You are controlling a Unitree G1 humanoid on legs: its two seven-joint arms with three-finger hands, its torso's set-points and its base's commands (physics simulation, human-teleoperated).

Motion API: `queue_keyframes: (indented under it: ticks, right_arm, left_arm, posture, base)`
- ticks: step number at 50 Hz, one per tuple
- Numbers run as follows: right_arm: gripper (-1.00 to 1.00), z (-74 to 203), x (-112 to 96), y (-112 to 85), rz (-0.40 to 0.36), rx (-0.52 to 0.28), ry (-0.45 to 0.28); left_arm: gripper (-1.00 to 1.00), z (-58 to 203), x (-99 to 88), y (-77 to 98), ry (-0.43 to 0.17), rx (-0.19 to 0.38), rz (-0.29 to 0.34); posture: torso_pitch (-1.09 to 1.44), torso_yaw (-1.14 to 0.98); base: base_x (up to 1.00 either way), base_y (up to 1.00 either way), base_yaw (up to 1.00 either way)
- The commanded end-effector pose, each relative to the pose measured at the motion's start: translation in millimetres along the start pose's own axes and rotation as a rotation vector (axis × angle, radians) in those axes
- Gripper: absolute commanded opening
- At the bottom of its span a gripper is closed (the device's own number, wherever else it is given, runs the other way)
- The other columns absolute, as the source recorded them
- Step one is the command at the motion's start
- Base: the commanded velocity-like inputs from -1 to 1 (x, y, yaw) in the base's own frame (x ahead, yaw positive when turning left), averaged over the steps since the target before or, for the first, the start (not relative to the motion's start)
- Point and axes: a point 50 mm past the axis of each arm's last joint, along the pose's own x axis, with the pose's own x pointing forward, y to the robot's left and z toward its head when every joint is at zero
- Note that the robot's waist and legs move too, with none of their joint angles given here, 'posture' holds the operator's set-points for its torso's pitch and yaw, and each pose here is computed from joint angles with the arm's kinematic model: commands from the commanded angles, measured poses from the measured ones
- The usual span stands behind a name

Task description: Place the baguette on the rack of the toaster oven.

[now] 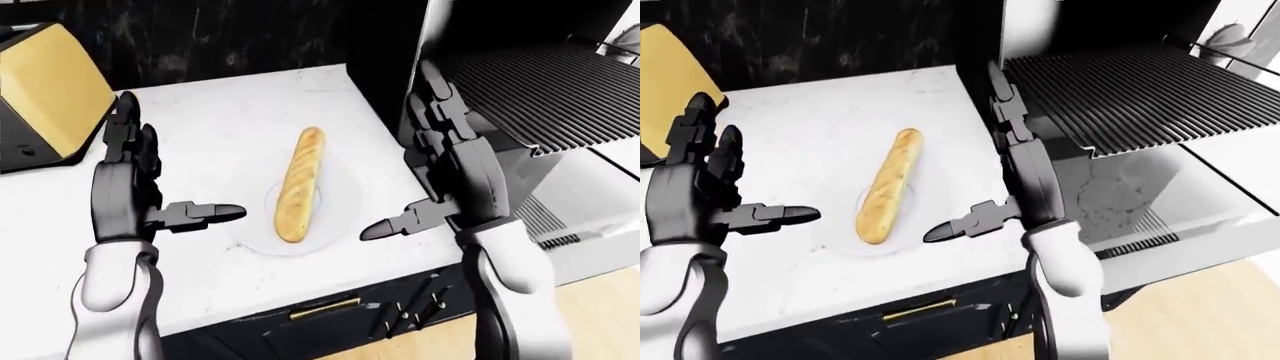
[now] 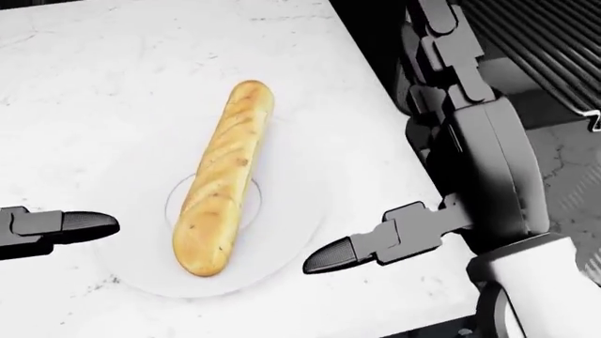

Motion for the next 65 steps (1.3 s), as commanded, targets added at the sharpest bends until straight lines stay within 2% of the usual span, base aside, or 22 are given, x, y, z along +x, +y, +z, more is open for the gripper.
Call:
queue_keyframes:
  ticks: [1,14,19,20,21,22,24,27,28,29,34,38,40,42,44,46,49,51,53,55,57,65]
  right_arm:
    - [1.00,17,0,1.6,0.010,-0.019,-0.100]
    - [1.00,22,20,11.2,0.097,-0.092,-0.064]
    - [1.00,30,47,17.0,0.169,-0.185,-0.006]
    - [1.00,28,55,16.6,0.175,-0.180,0.051]
    - [1.00,30,64,18.1,0.192,-0.239,0.061]
    - [1.00,31,68,18.4,0.199,-0.250,0.064]
    - [1.00,38,84,24.5,0.288,-0.312,0.093]
    - [1.00,42,98,31.4,0.359,-0.439,0.118]
    - [1.00,44,105,33.1,0.383,-0.504,0.120]
    - [1.00,49,110,35.8,0.397,-0.515,0.121]
    - [1.00,60,132,52.4,0.536,-0.737,0.091]
    - [1.00,58,148,56.7,0.607,-0.904,0.053]
    - [1.00,59,154,57.7,0.630,-0.940,0.032]
    - [1.00,58,157,64.6,0.717,-1.017,-0.019]
    - [1.00,59,163,66.2,0.745,-1.035,0.004]
    - [1.00,58,161,78.2,0.846,-1.037,-0.025]
    - [1.00,47,157,91.0,0.961,-1.113,-0.039]
    - [1.00,42,156,98.3,0.998,-1.155,-0.057]
    - [1.00,42,158,102.5,1.004,-1.186,-0.082]
    - [1.00,39,160,106.7,1.032,-1.235,-0.119]
    - [1.00,35,160,112.3,1.072,-1.246,-0.137]
    - [1.00,37,173,105.4,1.054,-1.310,-0.143]
  left_arm:
    - [1.00,17,-0.8,3.3,-0.098,0.015,0.021]
    - [1.00,14,-0.3,4.7,-0.096,0.009,0.026]
    - [1.00,16,0.1,6.0,-0.099,0.006,0.032]
    - [1.00,16,-0.3,6.6,-0.100,0.004,0.033]
    - [1.00,17,-0.7,7.7,-0.100,0.004,0.035]
    - [1.00,17,-0.8,8.2,-0.100,0.003,0.036]
    - [1.00,19,-1.9,10.6,-0.103,0.004,0.041]
    - [1.00,19,-2.8,13.0,-0.106,0.003,0.049]
    - [1.00,20,-3.2,14.6,-0.107,0.002,0.055]
    - [1.00,20,-4.1,16.4,-0.110,0.000,0.061]
    - [1.00,24,-10.3,24.3,-0.117,-0.003,0.078]
    - [1.00,25,-13.0,28.0,-0.119,-0.002,0.090]
    - [1.00,25,-12.9,28.8,-0.119,-0.001,0.093]
    - [1.00,25,-12.7,29.2,-0.120,0.000,0.097]
    - [1.00,27,-13.9,29.6,-0.122,-0.004,0.096]
    - [1.00,28,-15.4,30.4,-0.123,-0.004,0.098]
    - [1.00,27,-16.6,30.9,-0.127,-0.007,0.098]
    - [1.00,26,-17.2,31.4,-0.125,-0.009,0.100]
    - [1.00,26,-18.1,32.3,-0.126,-0.013,0.103]
    - [1.00,29,-20.3,33.7,-0.132,-0.013,0.106]
    - [1.00,29,-23.4,35.8,-0.133,-0.013,0.111]
    - [1.00,31,-23.4,36.4,-0.127,-0.043,0.112]
  posture:
    - [0.00,0.00]
    - [0.00,0.00]
    - [0.00,0.00]
    - [0.00,0.00]
    - [0.00,0.00]
    - [0.00,0.00]
    - [0.00,0.00]
    - [0.00,0.00]
    - [0.00,0.00]
    - [0.00,0.00]
    - [0.00,0.00]
    - [0.00,0.00]
    - [0.00,0.00]
    - [0.00,0.00]
    - [0.00,0.00]
    - [0.00,0.00]
    - [0.00,0.00]
    - [0.00,0.00]
    - [0.00,0.00]
    - [0.00,0.00]
    - [0.00,0.00]
    - [0.00,0.03]
  base:
    - [0.00,0.00,0.00]
    - [0.00,0.00,0.00]
    - [0.00,0.00,0.00]
    - [0.00,0.00,0.00]
    - [0.00,0.00,0.00]
    - [0.00,0.00,0.00]
    - [0.00,0.00,0.00]
    - [0.00,0.00,0.00]
    - [0.00,0.00,0.00]
    - [0.00,0.00,0.00]
    - [0.00,0.00,0.00]
    - [0.00,0.00,0.00]
    - [0.00,0.00,0.00]
    - [0.00,0.00,0.00]
    - [0.00,0.00,0.00]
    - [0.00,0.00,0.00]
    - [0.00,0.00,0.00]
    - [0.00,0.00,0.00]
    - [0.00,0.00,0.00]
    - [0.00,0.00,0.00]
    - [0.00,0.00,0.00]
    - [0.00,0.00,0.00]
